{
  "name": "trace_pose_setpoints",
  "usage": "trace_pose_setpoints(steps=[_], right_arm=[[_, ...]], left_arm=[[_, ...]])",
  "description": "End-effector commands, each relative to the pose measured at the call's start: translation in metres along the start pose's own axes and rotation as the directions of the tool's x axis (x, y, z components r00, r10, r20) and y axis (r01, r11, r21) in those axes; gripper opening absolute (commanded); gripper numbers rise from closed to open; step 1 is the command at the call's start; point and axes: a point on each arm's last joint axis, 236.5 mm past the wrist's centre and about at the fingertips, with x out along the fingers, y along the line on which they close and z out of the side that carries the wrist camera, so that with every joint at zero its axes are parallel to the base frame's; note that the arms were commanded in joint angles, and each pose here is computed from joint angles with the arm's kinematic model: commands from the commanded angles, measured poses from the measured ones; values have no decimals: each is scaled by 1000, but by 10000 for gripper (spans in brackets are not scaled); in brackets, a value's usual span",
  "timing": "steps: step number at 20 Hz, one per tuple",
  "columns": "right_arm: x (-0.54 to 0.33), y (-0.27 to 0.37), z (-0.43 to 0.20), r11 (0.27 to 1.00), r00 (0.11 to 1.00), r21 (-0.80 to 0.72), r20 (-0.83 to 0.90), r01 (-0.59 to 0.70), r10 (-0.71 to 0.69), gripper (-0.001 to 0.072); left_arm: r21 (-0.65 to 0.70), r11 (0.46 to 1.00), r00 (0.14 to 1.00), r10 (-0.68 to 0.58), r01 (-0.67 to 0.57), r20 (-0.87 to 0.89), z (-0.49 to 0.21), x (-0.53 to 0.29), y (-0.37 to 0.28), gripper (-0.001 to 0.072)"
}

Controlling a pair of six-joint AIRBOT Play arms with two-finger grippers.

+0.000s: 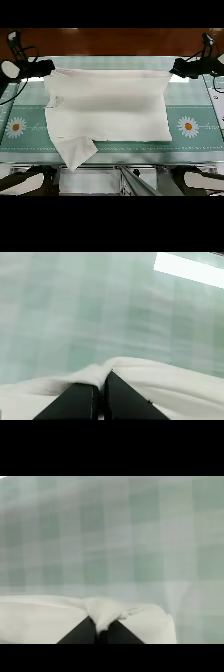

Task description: Fold the shirts.

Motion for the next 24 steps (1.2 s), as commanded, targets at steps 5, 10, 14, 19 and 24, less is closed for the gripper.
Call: trace_pose_setpoints(steps=[5, 10, 14, 19, 24], right_arm=[[7, 6, -28, 998, 976, -18, -213, -53, 48, 29], [3, -22, -89, 995, 907, -95, -417, 21, -59, 30], [24, -50, -134, 997, 873, -31, -481, 75, -81, 30], [18, -49, -141, 998, 869, -8, -491, 57, -54, 621], [-50, -91, -139, 988, 875, -9, -463, 154, -141, 619]], left_arm=[[-2, 1000, 958, -7, 6, -286, -42, -10, 24, 22], [33, 999, 815, -1, 26, -580, -127, -34, 44, 23], [-4, 1000, 740, -2, -1, -673, -190, -27, 56, 23], [-10, 1000, 711, -8, 2, -703, -194, -36, 56, 703], [-77, 996, 652, -32, -41, -757, -211, -75, 82, 702]])
